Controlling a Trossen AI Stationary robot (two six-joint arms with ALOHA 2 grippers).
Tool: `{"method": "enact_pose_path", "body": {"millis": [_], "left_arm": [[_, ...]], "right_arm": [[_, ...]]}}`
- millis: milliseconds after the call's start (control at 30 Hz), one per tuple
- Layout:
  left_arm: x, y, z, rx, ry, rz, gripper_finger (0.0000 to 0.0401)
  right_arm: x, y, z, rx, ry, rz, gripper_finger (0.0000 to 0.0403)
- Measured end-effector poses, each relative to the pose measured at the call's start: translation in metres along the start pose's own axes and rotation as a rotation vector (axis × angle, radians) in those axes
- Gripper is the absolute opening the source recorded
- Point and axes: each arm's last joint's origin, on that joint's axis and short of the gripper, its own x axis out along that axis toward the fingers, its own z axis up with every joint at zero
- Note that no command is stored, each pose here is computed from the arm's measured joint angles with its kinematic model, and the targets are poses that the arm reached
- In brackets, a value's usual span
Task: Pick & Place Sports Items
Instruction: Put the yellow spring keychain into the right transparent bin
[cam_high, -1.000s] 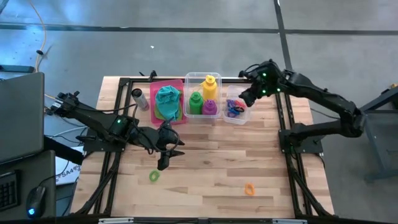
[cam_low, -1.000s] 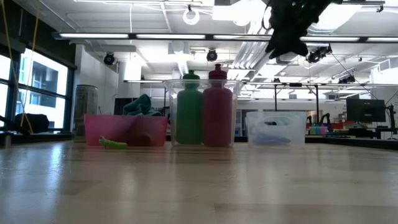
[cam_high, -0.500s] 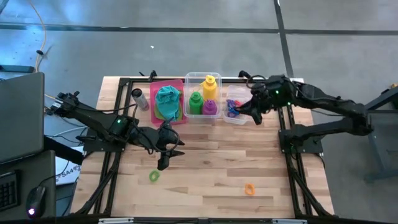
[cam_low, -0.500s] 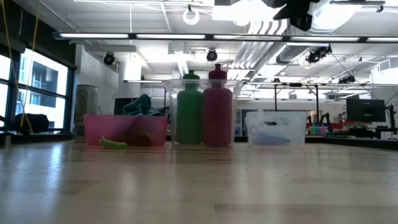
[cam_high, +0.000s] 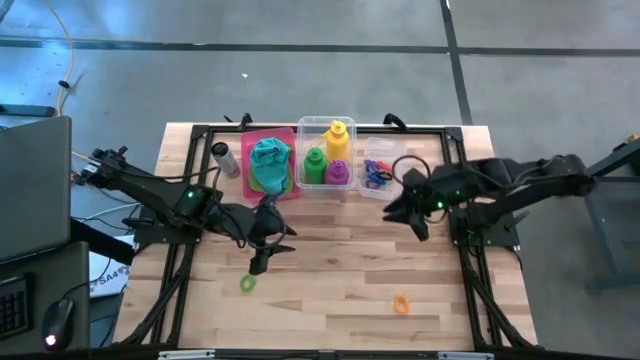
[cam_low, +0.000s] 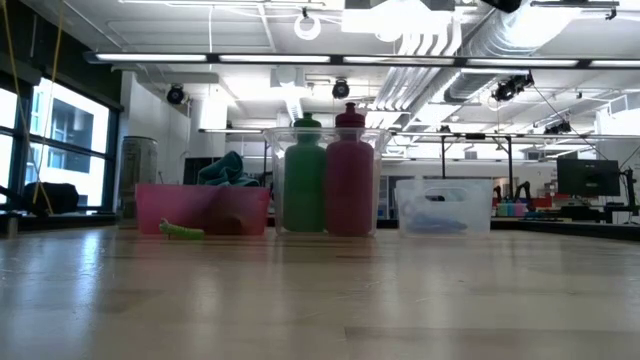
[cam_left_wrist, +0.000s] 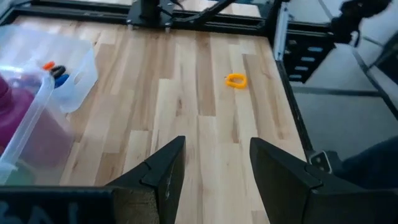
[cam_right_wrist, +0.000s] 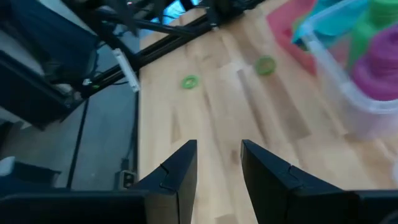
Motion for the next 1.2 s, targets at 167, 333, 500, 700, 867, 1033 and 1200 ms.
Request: {"method": "enact_pose_path", "body": {"millis": [167,333,500,700,867,1033,1200], "left_arm": [[-0.005,0.005,0.003,0.0,-0.001,-0.051,0.0177],[-0.009,0.021,0.009,-0.028,0.003,-0.105,0.0177],[-0.009,0.04,0.009,-0.03,0.034,-0.054,0.0177],[-0.008,0.055,0.008,-0.042,0.064,0.007,0.0177],[-0.008,0.063,0.009,-0.049,0.052,0.066,0.0177],[-0.008,0.066,0.01,-0.053,0.045,0.08,0.0177],[-0.008,0.066,0.011,-0.054,0.041,0.079,0.0177]], "right_arm": [[-0.001,0.021,-0.014,0.033,0.011,0.03,0.0117],[0.003,0.041,-0.03,0.02,0.021,0.028,0.0117],[0.009,0.058,-0.046,-0.02,0.071,0.052,0.0117],[0.015,0.074,-0.064,-0.124,0.192,0.142,0.0117],[0.015,0.079,-0.075,-0.245,0.325,0.248,0.0117],[0.012,0.076,-0.084,-0.355,0.465,0.318,0.0117],[0.009,0.07,-0.09,-0.478,0.553,0.342,0.0117]]}}
